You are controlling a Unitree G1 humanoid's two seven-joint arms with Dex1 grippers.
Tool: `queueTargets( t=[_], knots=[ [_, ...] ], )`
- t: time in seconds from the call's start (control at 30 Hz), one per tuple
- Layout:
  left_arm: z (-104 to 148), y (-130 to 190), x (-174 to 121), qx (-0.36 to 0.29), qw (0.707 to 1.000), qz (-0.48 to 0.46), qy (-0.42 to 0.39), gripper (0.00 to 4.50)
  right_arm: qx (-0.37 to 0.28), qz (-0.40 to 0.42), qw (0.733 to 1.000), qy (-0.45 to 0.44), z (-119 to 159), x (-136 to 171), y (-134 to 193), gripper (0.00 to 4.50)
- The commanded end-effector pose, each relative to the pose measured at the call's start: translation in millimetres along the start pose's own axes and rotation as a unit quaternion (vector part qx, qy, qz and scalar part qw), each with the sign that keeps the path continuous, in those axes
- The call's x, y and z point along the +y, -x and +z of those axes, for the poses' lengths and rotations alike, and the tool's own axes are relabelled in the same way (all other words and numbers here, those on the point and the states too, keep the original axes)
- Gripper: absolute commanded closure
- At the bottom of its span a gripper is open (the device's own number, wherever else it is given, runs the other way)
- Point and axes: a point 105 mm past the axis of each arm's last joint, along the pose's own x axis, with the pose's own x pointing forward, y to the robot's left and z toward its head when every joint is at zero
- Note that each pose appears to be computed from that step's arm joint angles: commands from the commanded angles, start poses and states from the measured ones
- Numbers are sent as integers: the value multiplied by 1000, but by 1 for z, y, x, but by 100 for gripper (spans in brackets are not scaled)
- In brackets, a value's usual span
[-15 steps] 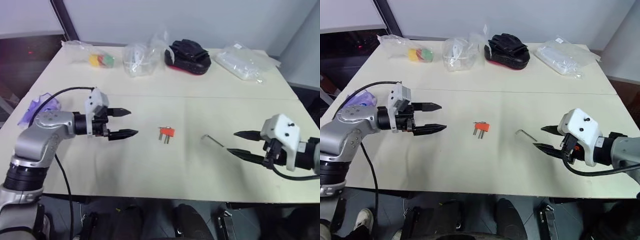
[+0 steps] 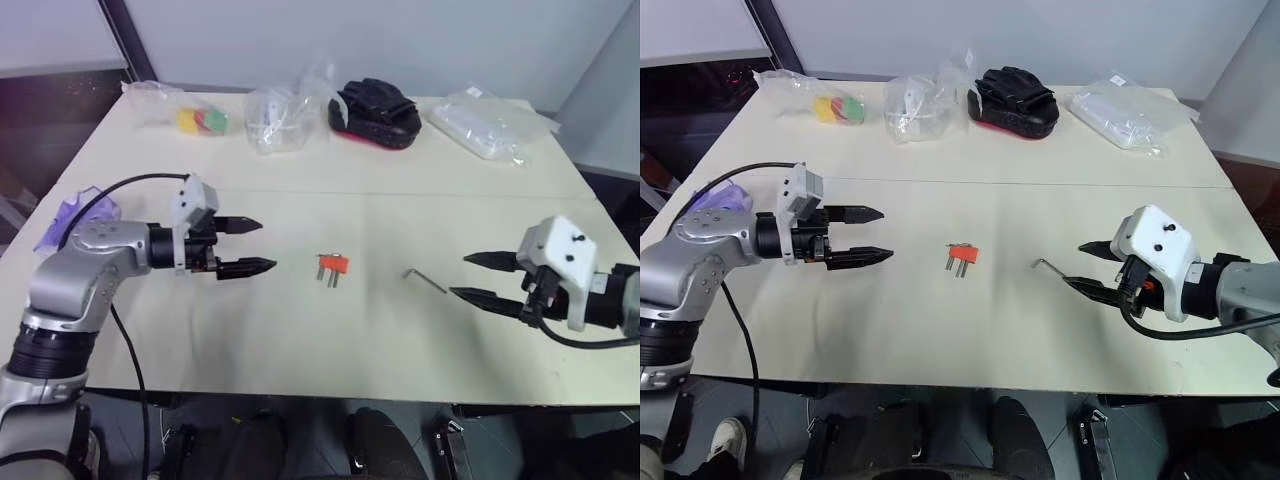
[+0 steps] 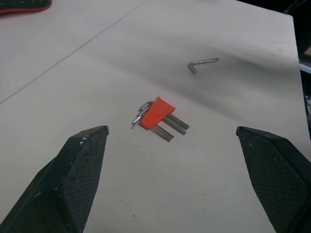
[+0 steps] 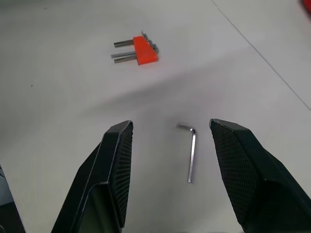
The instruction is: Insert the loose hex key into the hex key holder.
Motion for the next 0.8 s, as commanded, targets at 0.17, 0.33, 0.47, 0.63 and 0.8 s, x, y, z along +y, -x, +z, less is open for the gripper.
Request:
queueTargets(
  t=[0.17, 0.33, 0.47, 0.63, 0.8],
  knots=[
    [9, -1, -2, -17, 1000, 7, -19, 9, -17, 7, 1000, 4, 6, 0, -4, 188],
    [8, -1, -1, -23, 999, 17, -15, 9, -30, 10, 999, 3, 7, -2, -11, 188],
    [5, -6, -2, -26, 999, 18, -11, 9, -46, 30, 999, 0, 3, 0, -34, 188],
    [0, -13, -7, -27, 1000, 14, -5, 9, -64, 57, 996, 10, -1, 1, -78, 188],
    [-4, -16, -11, -24, 1000, 13, -6, 9, -68, 92, 993, 20, -2, 5, -127, 188]
  ],
)
